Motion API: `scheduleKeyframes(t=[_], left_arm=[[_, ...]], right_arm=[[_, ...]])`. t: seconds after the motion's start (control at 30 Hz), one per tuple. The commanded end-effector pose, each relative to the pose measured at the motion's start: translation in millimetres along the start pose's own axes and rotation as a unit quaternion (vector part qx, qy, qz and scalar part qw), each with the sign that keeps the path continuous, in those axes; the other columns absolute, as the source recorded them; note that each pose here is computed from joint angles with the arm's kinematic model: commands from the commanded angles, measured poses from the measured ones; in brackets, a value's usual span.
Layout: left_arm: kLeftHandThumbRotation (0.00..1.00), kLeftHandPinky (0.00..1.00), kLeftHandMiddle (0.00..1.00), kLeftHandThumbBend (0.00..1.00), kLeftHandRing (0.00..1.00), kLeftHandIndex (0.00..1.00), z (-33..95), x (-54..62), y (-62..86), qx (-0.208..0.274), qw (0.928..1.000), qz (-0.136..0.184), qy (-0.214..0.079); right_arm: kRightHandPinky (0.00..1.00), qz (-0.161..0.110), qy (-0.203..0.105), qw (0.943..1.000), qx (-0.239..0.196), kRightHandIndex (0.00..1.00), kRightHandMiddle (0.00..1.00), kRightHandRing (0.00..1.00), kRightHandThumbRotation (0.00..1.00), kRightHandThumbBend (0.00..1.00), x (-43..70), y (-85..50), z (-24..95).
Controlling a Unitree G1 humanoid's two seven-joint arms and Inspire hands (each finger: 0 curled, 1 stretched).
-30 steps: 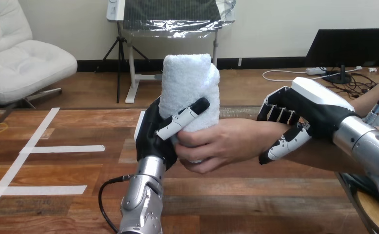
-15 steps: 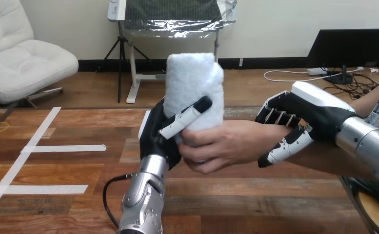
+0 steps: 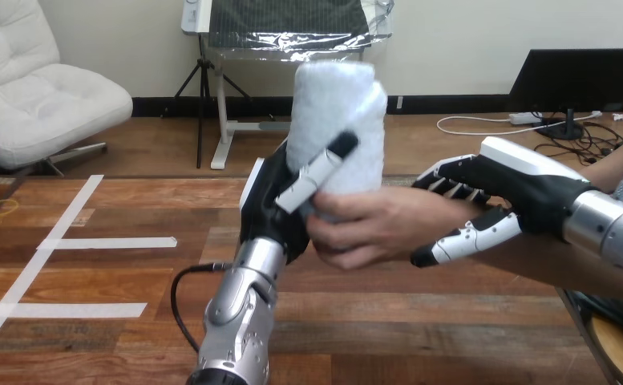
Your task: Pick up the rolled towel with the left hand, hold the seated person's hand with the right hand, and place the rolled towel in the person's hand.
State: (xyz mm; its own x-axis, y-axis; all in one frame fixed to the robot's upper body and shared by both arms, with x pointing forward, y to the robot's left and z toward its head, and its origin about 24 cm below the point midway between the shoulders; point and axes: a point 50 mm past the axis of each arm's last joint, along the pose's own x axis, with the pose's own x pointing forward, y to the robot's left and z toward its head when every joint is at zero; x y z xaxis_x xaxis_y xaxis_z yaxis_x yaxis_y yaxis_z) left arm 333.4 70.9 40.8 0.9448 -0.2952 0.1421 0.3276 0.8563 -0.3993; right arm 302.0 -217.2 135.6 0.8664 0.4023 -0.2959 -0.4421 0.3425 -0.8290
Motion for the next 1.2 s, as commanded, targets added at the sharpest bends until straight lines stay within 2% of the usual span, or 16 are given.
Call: scheduleKeyframes(t=[0.0,0.23,0.37,0.43,0.63,0.77,0.83,0.93,1.03,1.17], left_arm=[[0.96,0.97,0.89,0.68,0.91,0.88,34.7,25.6,-43.8,0.006,0.994,-0.083,-0.071],[0.98,0.99,0.9,0.68,0.92,0.89,35.4,19.1,-32.9,0.026,0.9946,-0.07,-0.072],[0.99,1.0,0.9,0.67,0.92,0.89,35.0,13.7,-25.7,0.049,0.9944,-0.059,-0.073],[0.99,1.0,0.9,0.67,0.93,0.89,34.6,11.5,-23.3,0.051,0.9944,-0.057,-0.073],[1.0,1.0,0.92,0.67,0.97,0.9,33.6,3.0,-15.8,0.073,0.9937,-0.044,-0.073],[1.0,1.0,0.93,0.67,0.98,0.91,32.5,-5.1,-9.9,0.079,0.9934,-0.031,-0.077],[1.0,1.0,0.93,0.67,0.99,0.9,32.3,-7.0,-9.3,0.078,0.9935,-0.027,-0.078],[1.0,1.0,0.93,0.68,0.99,0.9,31.8,-11.4,-7.0,0.079,0.9935,-0.022,-0.079],[1.0,1.0,0.94,0.67,1.0,0.9,31.3,-15.9,-4.2,0.078,0.9935,-0.02,-0.081],[1.0,1.0,0.94,0.67,1.0,0.91,30.7,-22.6,-0.2,0.081,0.9932,-0.012,-0.083]], right_arm=[[0.63,-0.007,-0.023,0.9996,0.013,0.81,0.81,0.79,0.76,1.0,-7.4,3.2,3.5],[0.64,-0.02,-0.046,0.998,0.04,0.83,0.81,0.79,0.85,1.0,-15.3,8.3,1.6],[0.64,-0.039,-0.063,0.996,0.05,0.84,0.82,0.79,0.89,1.0,-19.8,12.4,0.1],[0.65,-0.046,-0.066,0.9955,0.05,0.85,0.81,0.79,0.93,1.0,-21.7,14.0,-0.3],[0.68,-0.065,-0.072,0.993,0.069,0.86,0.82,0.8,0.98,1.0,-27.0,19.1,-2.1],[0.7,-0.095,-0.081,0.9866,0.105,0.87,0.82,0.8,0.99,1.0,-29.9,24.6,-3.5],[0.7,-0.1,-0.084,0.9856,0.107,0.87,0.82,0.8,1.0,1.0,-31.1,25.6,-3.4],[0.7,-0.119,-0.087,0.9811,0.125,0.87,0.83,0.8,1.0,1.0,-33.0,28.8,-4.0],[0.71,-0.135,-0.09,0.9797,0.118,0.88,0.83,0.81,1.0,1.0,-35.4,31.4,-3.1],[0.71,-0.154,-0.09,0.9732,0.145,0.88,0.83,0.81,1.0,1.0,-38.2,36.0,-3.6]])
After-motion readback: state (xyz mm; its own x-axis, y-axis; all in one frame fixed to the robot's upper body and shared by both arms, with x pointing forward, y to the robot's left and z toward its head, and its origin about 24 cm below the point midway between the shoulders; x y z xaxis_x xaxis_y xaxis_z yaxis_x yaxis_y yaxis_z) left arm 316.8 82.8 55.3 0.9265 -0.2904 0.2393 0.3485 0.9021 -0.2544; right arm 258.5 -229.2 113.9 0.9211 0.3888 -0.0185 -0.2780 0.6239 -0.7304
